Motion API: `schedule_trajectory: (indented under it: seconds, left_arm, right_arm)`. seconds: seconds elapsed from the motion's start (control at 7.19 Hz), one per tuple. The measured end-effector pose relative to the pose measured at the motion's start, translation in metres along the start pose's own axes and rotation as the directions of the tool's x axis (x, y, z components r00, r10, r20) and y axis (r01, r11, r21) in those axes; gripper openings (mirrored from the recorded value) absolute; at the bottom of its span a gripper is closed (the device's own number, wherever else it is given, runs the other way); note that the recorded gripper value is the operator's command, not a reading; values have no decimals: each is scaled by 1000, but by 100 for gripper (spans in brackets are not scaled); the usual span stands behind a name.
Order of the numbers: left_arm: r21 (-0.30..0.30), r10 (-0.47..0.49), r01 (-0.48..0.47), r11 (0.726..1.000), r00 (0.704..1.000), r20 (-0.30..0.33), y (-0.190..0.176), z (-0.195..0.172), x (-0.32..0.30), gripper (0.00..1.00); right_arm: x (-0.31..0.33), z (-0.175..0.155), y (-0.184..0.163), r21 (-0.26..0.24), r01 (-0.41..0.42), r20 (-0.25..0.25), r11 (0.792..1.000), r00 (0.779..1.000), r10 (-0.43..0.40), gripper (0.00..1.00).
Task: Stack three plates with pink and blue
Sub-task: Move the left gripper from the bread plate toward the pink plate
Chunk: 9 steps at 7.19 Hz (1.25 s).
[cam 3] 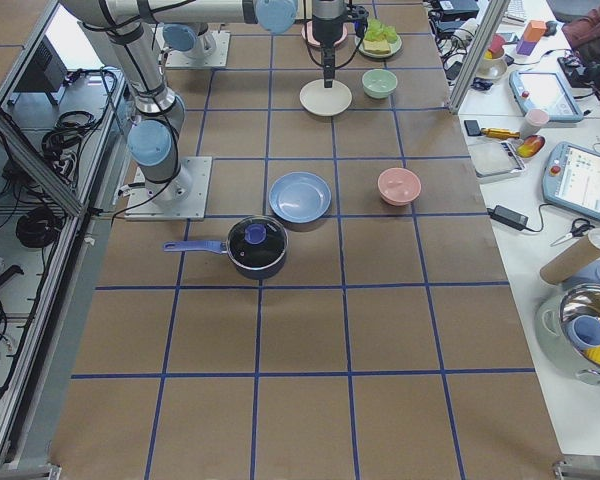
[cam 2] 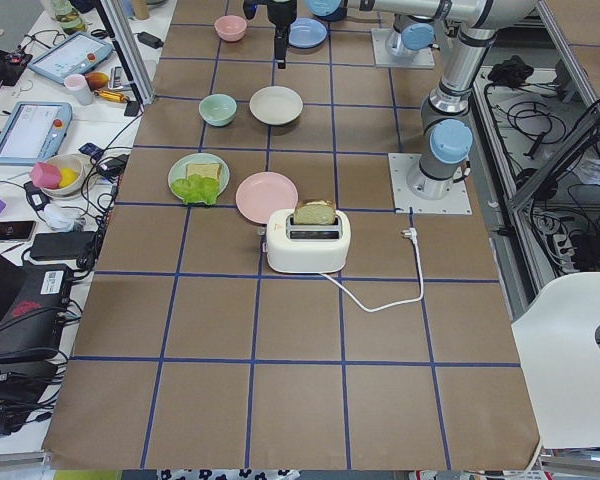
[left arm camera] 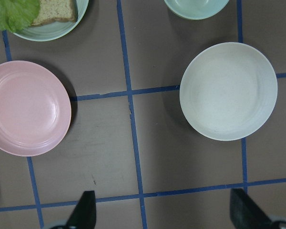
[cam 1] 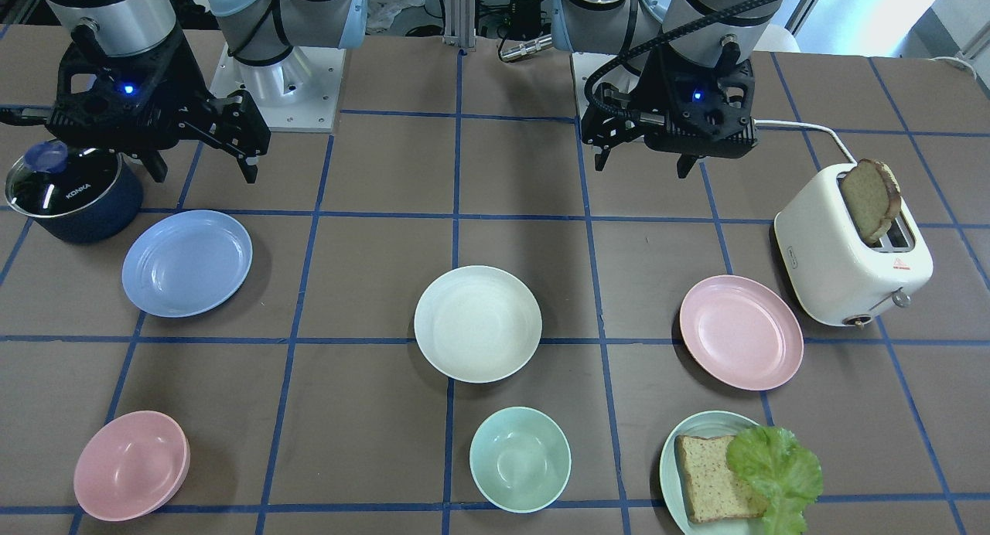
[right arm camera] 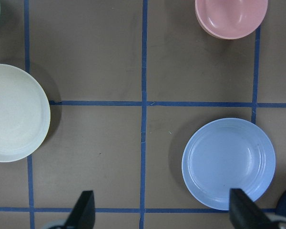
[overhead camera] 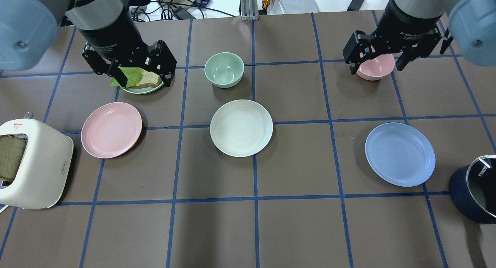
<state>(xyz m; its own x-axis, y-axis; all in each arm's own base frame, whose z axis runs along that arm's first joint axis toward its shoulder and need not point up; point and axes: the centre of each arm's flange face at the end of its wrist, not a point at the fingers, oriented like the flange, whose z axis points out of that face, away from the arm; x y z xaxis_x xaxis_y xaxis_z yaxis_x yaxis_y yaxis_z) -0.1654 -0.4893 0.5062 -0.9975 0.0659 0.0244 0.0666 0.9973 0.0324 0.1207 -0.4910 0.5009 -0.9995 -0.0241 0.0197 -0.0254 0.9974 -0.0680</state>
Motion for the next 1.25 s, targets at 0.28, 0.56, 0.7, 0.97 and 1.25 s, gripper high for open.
schedule_trajectory:
  seconds: [0.28,0.56,0.7,0.97,1.25]
  left_arm:
    - [-7,-3,3,1000,1000,1,2,-3,-2,100]
    - [-6,-4,4,1000,1000,1,3,-4,-3,100]
    - [-6,-4,4,1000,1000,1,3,-5,-3,100]
    - [-8,-3,3,1000,1000,0,2,-3,-3,100]
    - [-14,-1,1,1000,1000,1,0,1,-5,100]
  right_arm:
    - [0,0,0,0,0,1,1000,1000,0,100]
    - [0,0,0,1,0,3,1000,1000,0,100]
    - [0,0,0,1,0,3,1000,1000,0,100]
    - [0,0,0,1,0,2,1000,1000,0,100]
    - [-1,-1,0,3,-2,4,1000,1000,2,100]
